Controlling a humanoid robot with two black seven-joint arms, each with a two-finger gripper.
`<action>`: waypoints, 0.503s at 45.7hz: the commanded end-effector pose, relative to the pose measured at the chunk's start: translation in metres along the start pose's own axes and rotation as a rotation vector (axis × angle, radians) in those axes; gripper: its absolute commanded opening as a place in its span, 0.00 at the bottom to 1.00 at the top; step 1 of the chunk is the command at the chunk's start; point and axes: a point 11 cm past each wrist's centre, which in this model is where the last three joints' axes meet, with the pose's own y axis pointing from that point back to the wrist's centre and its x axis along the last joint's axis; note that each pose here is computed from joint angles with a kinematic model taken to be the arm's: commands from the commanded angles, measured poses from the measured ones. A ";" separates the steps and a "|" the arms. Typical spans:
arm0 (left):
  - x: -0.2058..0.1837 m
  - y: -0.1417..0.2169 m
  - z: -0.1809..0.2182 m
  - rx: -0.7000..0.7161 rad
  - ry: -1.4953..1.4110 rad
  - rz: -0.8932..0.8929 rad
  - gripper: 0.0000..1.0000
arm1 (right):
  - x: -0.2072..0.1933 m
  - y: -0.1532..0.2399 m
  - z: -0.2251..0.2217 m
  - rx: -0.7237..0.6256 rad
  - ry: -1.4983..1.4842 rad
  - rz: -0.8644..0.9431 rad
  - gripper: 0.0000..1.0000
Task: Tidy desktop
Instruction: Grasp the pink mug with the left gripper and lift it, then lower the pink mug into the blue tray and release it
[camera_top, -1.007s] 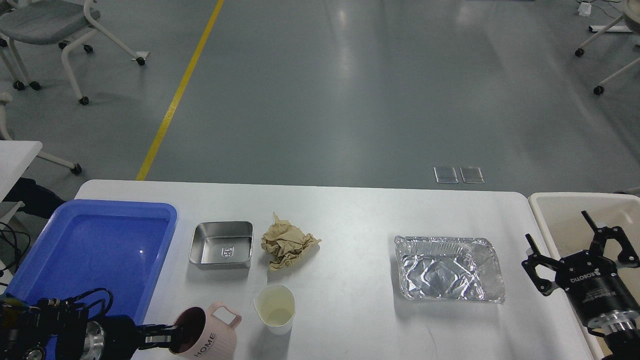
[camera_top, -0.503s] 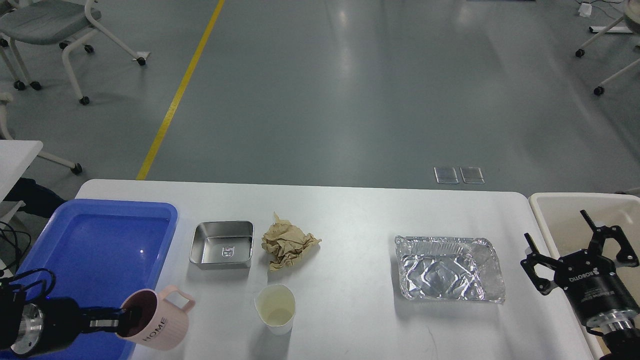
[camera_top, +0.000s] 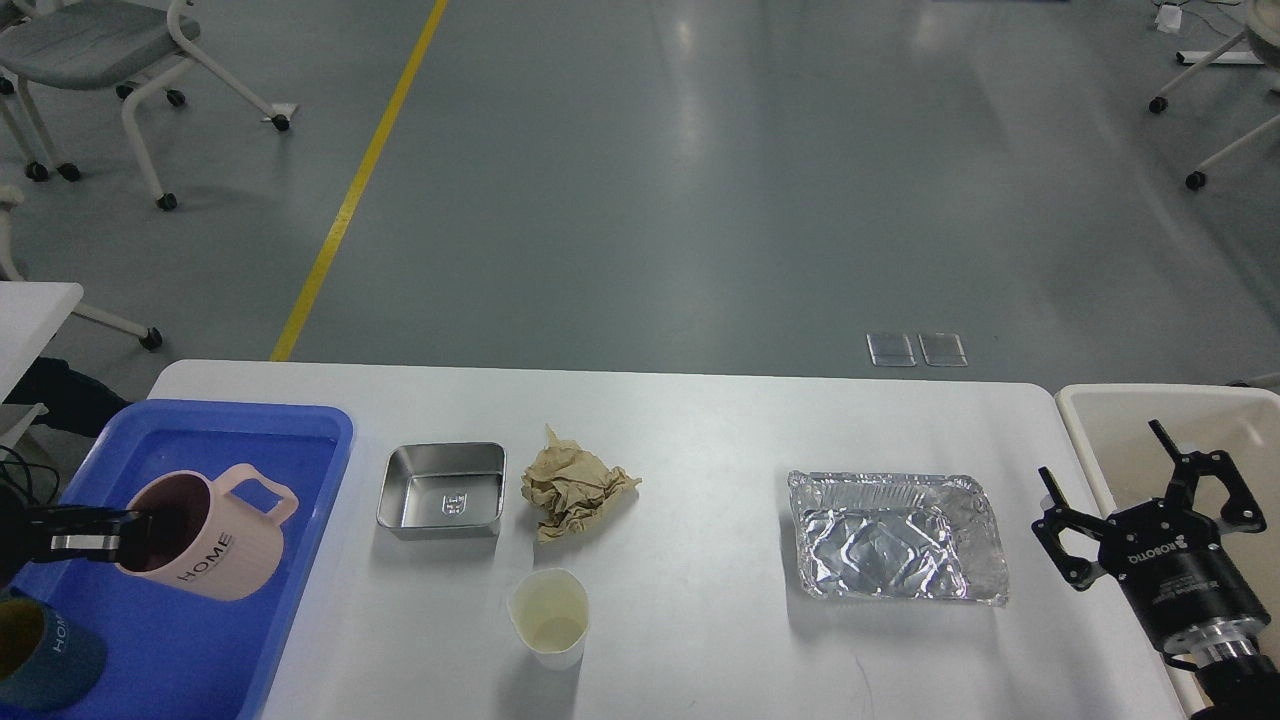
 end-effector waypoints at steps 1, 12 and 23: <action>0.001 0.017 -0.014 0.055 -0.001 0.003 0.00 | 0.000 -0.001 0.001 -0.001 -0.001 -0.002 1.00; -0.029 0.010 -0.041 0.127 0.044 -0.038 0.00 | 0.000 0.000 0.001 -0.003 0.001 -0.001 1.00; -0.054 -0.009 -0.050 0.133 0.072 -0.066 0.00 | 0.000 0.000 0.001 -0.003 0.001 -0.002 1.00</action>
